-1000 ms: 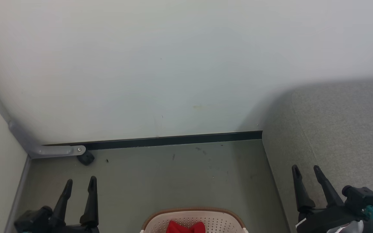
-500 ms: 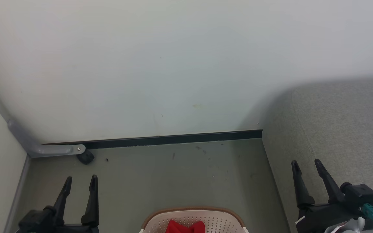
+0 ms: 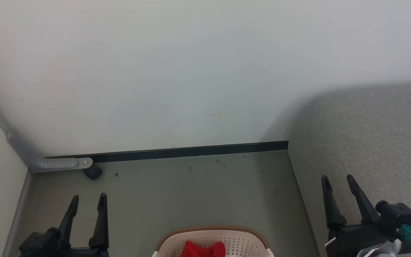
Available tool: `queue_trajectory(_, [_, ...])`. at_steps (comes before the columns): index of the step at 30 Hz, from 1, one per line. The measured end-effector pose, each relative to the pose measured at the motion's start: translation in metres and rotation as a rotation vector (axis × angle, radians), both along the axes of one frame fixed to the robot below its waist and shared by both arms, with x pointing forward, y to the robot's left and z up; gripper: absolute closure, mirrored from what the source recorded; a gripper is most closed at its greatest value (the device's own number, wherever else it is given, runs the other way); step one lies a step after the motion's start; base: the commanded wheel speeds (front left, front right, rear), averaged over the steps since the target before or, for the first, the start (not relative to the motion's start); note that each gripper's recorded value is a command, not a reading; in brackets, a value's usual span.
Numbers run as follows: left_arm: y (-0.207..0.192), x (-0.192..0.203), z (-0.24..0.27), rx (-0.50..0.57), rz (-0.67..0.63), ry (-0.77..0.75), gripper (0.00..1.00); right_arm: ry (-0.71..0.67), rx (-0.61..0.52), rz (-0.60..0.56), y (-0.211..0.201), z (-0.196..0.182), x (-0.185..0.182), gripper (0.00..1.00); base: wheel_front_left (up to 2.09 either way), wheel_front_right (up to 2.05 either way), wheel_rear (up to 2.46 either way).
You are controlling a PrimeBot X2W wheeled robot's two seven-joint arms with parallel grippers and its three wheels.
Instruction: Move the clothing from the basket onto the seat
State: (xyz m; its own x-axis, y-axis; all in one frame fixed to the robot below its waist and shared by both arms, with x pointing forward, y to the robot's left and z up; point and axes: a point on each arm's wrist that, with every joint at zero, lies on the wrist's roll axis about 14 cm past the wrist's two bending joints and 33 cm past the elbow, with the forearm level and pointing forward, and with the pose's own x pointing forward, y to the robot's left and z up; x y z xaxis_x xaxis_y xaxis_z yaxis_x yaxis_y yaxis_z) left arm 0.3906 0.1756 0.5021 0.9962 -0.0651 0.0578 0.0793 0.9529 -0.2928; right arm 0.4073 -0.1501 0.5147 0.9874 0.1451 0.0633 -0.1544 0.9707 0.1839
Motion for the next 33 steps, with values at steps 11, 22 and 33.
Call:
queue_trajectory(11, [-0.006,0.004,-0.011,-0.005,-0.015,0.028,0.00,0.023,0.011,-0.001,0.000,-0.010,0.001,0.00,0.00,0.00,0.00])
queue_trajectory(22, [-0.014,0.017,-0.019,-0.006,-0.042,0.047,0.00,0.069,0.018,-0.020,-0.006,-0.027,0.003,0.00,0.00,0.00,0.00])
queue_trajectory(33, [-0.022,0.028,-0.041,-0.006,-0.076,0.101,0.00,0.114,0.039,-0.027,-0.005,-0.044,0.010,0.00,0.00,0.00,0.00])
